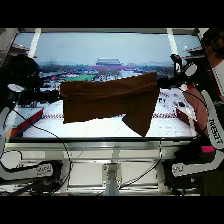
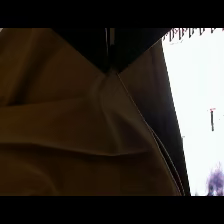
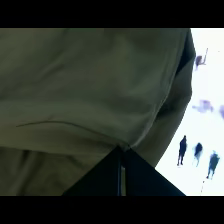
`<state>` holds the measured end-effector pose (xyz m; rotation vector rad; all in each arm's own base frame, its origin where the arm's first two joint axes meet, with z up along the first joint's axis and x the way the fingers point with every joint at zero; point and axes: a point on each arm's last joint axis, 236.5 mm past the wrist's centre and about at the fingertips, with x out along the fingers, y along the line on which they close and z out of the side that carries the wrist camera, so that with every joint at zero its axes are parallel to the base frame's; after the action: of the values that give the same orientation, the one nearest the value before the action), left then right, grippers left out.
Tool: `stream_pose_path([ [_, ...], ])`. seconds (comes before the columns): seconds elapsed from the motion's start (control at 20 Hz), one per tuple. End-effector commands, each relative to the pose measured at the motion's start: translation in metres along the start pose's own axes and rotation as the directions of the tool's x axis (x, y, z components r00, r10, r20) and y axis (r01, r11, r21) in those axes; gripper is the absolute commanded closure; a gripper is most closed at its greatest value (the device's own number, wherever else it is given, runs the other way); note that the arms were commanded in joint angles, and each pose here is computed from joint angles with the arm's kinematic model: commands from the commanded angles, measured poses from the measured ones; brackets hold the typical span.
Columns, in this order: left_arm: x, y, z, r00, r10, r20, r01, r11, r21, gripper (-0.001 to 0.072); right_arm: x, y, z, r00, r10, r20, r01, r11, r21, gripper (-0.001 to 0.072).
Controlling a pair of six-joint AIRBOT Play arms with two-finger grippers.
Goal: Fold the clothes and pants, and hang the long-sleeved shirts on hangers.
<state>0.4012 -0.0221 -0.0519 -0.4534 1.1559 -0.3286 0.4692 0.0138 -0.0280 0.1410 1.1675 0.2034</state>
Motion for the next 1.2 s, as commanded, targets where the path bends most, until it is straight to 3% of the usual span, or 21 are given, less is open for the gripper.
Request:
stream_pose_path([
  [0.0, 0.001, 0.003, -0.005, 1.0, 0.016, -0.019, -0.016, 1.0, 0.009, 0.0686, -0.007, -0.01, 0.005, 1.0, -0.026, 0.016, 0.025, 1.0, 0.012, 0.0696],
  [0.05, 0.001, 0.006, -0.006, 0.999, 0.027, -0.027, -0.027, 1.0, 0.017, 0.0658, -0.007, -0.011, 0.002, 1.0, -0.024, 0.005, 0.024, 1.0, 0.02, 0.0642],
  [0.1, 0.001, 0.007, -0.008, 0.999, 0.033, -0.034, -0.032, 0.999, 0.024, 0.0546, -0.007, -0.011, 0.0, 1.0, -0.023, -0.006, 0.023, 1.0, 0.019, 0.0435],
  [0.15, 0.001, 0.006, -0.01, 0.999, 0.028, -0.041, -0.027, 0.999, 0.022, 0.0292, -0.007, -0.01, -0.003, 1.0, -0.019, -0.017, 0.019, 1.0, 0.019, 0.021],
  [0.2, 0.001, 0.005, -0.011, 0.999, 0.024, -0.047, -0.023, 1.0, 0.021, -0.0013, -0.008, -0.01, -0.005, 1.0, -0.017, -0.026, 0.017, 1.0, 0.019, 0.0165],
  [0.25, 0.001, 0.004, -0.012, 0.999, 0.019, -0.051, -0.018, 1.0, 0.018, 0.0015, -0.008, -0.009, -0.007, 0.999, -0.015, -0.037, 0.015, 1.0, 0.018, 0.0165],
  [0.55, -0.04, -0.004, -0.005, 0.996, -0.035, -0.079, 0.042, 0.996, 0.084, 0.0016, -0.053, -0.042, -0.023, 0.987, -0.141, -0.075, 0.135, 0.988, -0.079, 0.0166],
  [0.75, -0.11, -0.009, 0.019, 0.999, -0.028, 0.03, 0.024, 0.994, 0.108, 0.0017, -0.109, -0.06, -0.042, 0.986, -0.151, -0.073, 0.15, 0.988, -0.024, 0.0167],
  [1.0, -0.181, -0.014, 0.04, 0.966, 0.04, 0.255, -0.07, 0.991, 0.111, 0.0017, -0.091, -0.013, -0.105, 0.987, 0.11, -0.115, -0.1, 0.991, 0.086, 0.0169],
  [1.15, -0.19, -0.02, 0.041, 0.959, 0.043, 0.28, -0.08, 0.989, 0.123, 0.0018, -0.058, 0.025, -0.14, 0.951, 0.273, -0.147, -0.243, 0.95, 0.193, 0.0168],
])
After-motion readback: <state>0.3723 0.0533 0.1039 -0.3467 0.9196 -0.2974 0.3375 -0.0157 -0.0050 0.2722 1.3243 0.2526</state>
